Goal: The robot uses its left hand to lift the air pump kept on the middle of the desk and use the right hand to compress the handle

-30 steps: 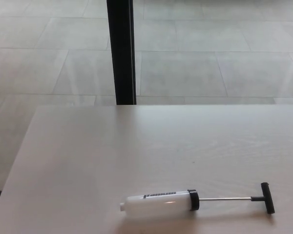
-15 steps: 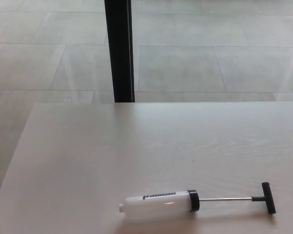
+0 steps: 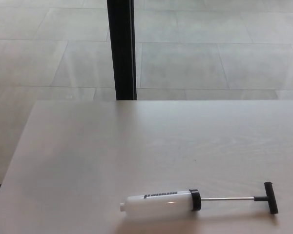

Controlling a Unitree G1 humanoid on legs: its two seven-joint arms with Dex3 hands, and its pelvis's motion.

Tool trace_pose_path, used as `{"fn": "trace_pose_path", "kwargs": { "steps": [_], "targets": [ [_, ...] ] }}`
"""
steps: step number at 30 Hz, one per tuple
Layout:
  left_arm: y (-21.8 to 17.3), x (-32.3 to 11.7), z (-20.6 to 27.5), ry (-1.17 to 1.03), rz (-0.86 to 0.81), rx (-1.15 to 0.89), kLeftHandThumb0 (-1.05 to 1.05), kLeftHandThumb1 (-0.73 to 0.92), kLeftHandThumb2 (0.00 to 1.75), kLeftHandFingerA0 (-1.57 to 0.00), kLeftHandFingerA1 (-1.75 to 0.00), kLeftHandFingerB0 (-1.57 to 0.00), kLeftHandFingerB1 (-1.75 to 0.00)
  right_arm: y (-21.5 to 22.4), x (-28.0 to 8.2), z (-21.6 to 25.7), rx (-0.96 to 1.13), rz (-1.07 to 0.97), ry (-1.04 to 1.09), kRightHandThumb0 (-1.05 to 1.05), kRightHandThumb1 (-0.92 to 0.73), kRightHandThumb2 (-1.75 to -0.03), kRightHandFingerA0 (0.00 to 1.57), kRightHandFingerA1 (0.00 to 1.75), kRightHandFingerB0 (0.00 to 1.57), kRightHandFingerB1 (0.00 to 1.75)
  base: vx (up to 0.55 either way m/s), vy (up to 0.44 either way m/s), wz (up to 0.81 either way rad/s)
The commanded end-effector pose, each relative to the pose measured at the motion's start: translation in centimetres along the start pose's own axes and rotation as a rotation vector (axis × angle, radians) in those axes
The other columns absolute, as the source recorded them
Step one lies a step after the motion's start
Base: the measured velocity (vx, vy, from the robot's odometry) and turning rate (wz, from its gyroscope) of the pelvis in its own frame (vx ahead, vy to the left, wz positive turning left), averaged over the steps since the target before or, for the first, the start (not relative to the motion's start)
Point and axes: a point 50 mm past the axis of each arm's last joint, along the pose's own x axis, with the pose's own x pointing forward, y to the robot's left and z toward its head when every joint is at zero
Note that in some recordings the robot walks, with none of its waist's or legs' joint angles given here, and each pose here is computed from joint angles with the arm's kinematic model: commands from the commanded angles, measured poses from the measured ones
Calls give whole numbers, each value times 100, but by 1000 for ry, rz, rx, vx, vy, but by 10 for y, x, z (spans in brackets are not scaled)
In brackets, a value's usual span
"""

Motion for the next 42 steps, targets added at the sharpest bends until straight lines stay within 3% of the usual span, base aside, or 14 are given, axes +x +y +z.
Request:
{"fn": "trace_pose_path", "kwargs": {
  "steps": [1, 5, 6, 8, 9, 20, 22, 25, 26, 29, 30, 31, 41, 42],
  "targets": [
    [-132, -22, 58, -364, -307, 639, -71, 70, 61, -24, -53, -33, -41, 77, -6, -3, -146, 243, -32, -81, -90, -68, 27, 45, 23, 31, 0, 0, 0],
    [-146, -27, 62, -419, -372, 774, -73, 69, 61, -24, -50, -32, -39, 80, -9, -8, -162, 256, -16, -80, -91, -69, 27, 45, 23, 31, 0, 0, 0],
    [-150, -29, 65, -431, -389, 800, -73, 67, 60, -24, -51, -33, -40, 80, -9, -9, -156, 256, -8, -78, -71, -107, 22, 54, 16, 45, 0, 0, 0],
    [-157, -31, 67, -488, -393, 841, -75, 67, 60, -28, -55, -34, -43, 79, -9, -10, -141, 249, 2, -79, -71, -107, 22, 54, 15, 45, 0, 0, 0],
    [-159, -32, 68, -496, -409, 853, -75, 66, 60, -27, -55, -34, -43, 79, -9, -10, -136, 247, 5, -80, -90, -68, 27, 45, 23, 31, 0, 0, 0],
    [-197, -40, 79, -560, -518, 826, -77, 47, 91, -37, -66, -30, -52, 95, 1, -15, -105, 275, 47, -79, -92, -68, 27, 44, 25, 33, 0, 0, 0],
    [-204, -44, 78, -554, -542, 833, -75, 57, 60, -34, -62, -36, -45, 99, 0, -16, -112, 280, 44, -79, -92, -68, 28, 45, 27, 34, 0, 0, 0],
    [-212, -50, 75, -551, -563, 830, -76, 48, 91, -35, -65, -30, -53, 100, -1, -19, -116, 284, 56, -79, -92, -68, 27, 46, 29, 35, 0, 0, 0],
    [-213, -50, 75, -552, -565, 831, -73, 58, 58, -33, -60, -38, -45, 100, -1, -20, -115, 282, 57, -73, -72, -111, 23, 55, 21, 48, 0, 0, 0],
    [-221, -54, 78, -539, -592, 860, -77, 47, 91, -23, -61, -26, -53, 99, 0, -19, -122, 274, 63, -73, -72, -112, 24, 56, 22, 49, 0, 0, 0],
    [-225, -56, 80, -523, -611, 882, -77, 47, 91, -23, -61, -26, -53, 98, 1, -20, -126, 270, 65, -73, -72, -112, 24, 56, 22, 49, 0, 0, 0],
    [-229, -58, 82, -505, -624, 895, -75, 58, 58, -22, -58, -29, -44, 98, 1, -20, -123, 267, 64, -77, -92, -69, 29, 48, 31, 36, 0, 0, 0],
    [-256, -73, 76, -521, -639, 1153, -87, 67, 60, -17, -56, -28, -41, 98, 3, -21, -102, 245, 78, -75, -92, -68, 31, 48, 36, 37, 0, 0, 0],
    [-255, -74, 72, -524, -614, 1259, -89, 53, 95, -3, -50, -18, -47, 98, 3, -22, -90, 234, 84, -74, -92, -68, 32, 47, 37, 36, 0, 0, 0]
  ]
}}
